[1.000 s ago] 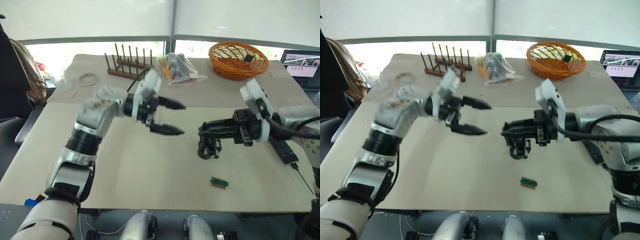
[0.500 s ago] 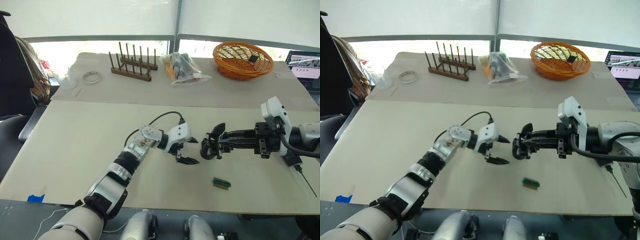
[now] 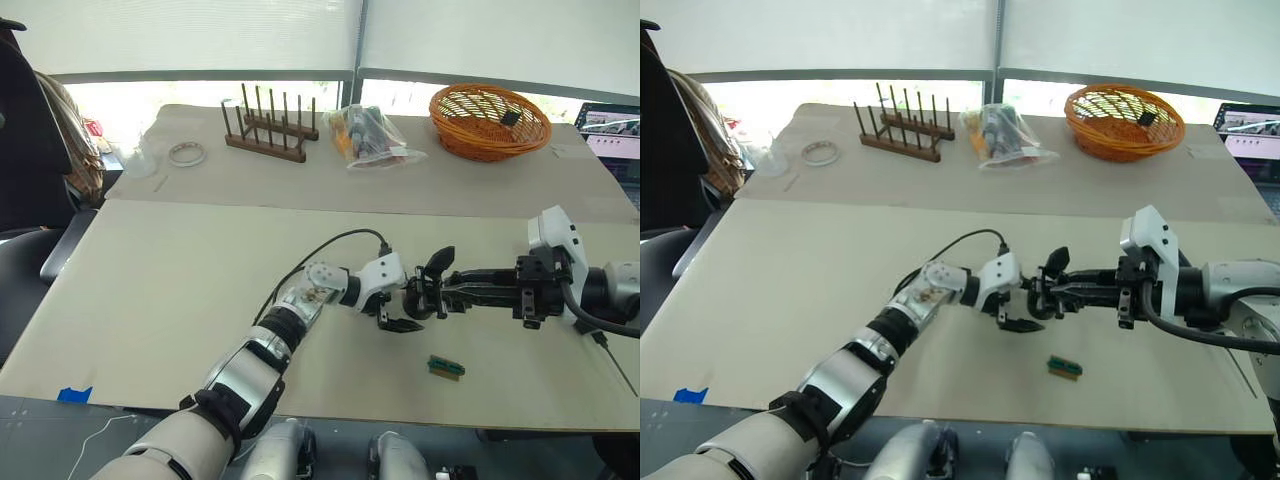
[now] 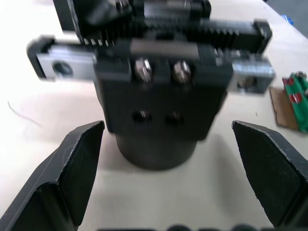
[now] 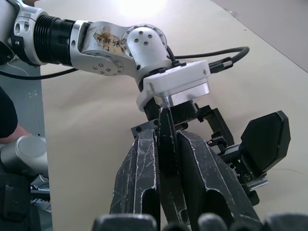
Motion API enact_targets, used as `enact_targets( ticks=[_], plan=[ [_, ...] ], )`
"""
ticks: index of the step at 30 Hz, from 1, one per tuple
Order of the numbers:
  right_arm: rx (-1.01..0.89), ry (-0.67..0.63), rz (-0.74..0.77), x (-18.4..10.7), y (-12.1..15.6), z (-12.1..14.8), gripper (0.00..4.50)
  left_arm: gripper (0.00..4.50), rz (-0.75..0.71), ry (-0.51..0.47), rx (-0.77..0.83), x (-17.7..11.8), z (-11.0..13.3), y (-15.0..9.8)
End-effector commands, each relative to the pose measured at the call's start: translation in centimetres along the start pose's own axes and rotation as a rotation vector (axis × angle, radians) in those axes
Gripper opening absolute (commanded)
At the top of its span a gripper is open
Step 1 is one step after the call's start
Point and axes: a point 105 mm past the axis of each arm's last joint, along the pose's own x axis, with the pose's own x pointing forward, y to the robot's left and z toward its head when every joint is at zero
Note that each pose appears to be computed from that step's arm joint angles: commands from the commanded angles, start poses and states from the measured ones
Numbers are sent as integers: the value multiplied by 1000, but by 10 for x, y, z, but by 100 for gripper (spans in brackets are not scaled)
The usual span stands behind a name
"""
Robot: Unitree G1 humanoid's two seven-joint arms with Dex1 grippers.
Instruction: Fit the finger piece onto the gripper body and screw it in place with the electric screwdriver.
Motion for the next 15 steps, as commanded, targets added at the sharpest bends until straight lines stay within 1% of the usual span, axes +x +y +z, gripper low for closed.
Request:
enact_targets(
  ticks=[1,2,5,10,12,15],
  plan=[
    [-69,-19,-6,-3,0,9,25,397,0,-40,25,4,13,2],
    [-73,-21,-4,-2,0,9,25,370,2,-42,25,4,13,3],
    [-84,-37,2,0,-3,11,25,235,6,-37,36,-1,11,4],
    [-118,-127,16,9,-9,23,25,230,-14,-4,114,-26,4,9],
    [-126,-162,35,13,-10,27,25,230,-35,20,170,-36,0,8],
    [-138,-195,89,23,-7,27,25,230,-37,41,194,-43,-4,9]
  ],
)
